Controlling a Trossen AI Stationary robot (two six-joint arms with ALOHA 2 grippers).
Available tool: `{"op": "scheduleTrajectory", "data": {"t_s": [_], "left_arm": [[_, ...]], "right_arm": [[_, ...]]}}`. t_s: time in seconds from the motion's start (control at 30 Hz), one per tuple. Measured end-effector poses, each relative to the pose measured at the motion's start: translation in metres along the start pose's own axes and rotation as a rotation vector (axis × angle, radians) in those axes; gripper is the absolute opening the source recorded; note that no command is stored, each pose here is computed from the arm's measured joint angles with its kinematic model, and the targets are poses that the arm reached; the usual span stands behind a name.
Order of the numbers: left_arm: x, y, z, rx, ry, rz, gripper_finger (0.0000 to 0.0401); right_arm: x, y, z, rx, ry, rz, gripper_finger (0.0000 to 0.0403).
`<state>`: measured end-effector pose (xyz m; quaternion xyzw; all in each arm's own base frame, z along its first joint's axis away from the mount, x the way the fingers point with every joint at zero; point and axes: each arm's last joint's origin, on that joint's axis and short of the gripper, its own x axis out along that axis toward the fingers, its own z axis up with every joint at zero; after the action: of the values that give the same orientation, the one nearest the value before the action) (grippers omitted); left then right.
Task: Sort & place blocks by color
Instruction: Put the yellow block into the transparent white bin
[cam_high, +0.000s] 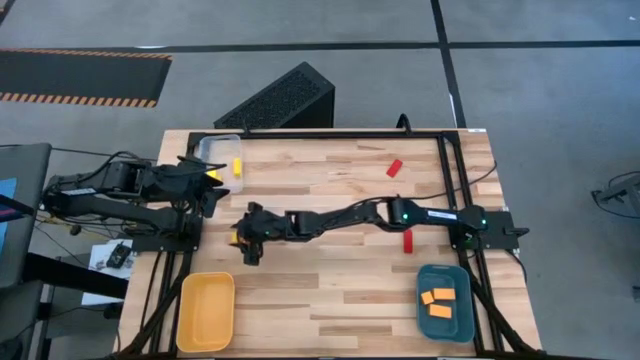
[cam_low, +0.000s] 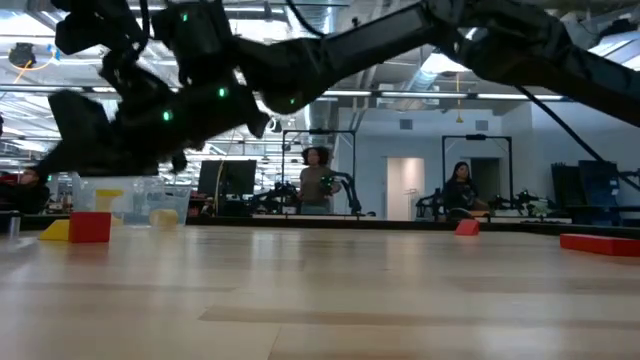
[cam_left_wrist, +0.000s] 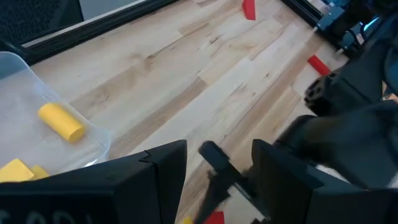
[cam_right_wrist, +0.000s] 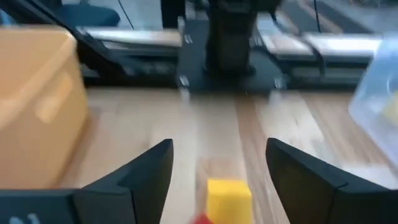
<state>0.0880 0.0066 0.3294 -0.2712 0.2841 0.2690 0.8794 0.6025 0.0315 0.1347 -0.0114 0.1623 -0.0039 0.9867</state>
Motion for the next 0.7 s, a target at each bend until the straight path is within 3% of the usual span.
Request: {"op": "scheduleTrajectory", "data": {"t_s": [0.17, 0.37, 0.57, 0.7], "left_arm": [[0.0, 0.001, 0.001, 0.016, -0.018, 0.019, 0.0168], [0.0, 0.001, 0.001, 0.041, -0.036, 0.041, 0.0168], [0.0, 0.002, 0.0, 0.048, -0.029, 0.05, 0.0168], [0.0, 0.004, -0.001, 0.057, -0.013, 0.069, 0.0168]], "right_arm": [[0.007, -0.008, -0.024, 0.016, 0.105, -0.005, 0.0286], [0.004, -0.01, -0.031, 0.015, 0.208, -0.005, 0.0286], [-0.013, -0.011, -0.027, 0.089, 0.402, -0.026, 0.0286], [-0.021, -0.012, -0.014, 0.082, 0.415, -0.024, 0.0286]]}}
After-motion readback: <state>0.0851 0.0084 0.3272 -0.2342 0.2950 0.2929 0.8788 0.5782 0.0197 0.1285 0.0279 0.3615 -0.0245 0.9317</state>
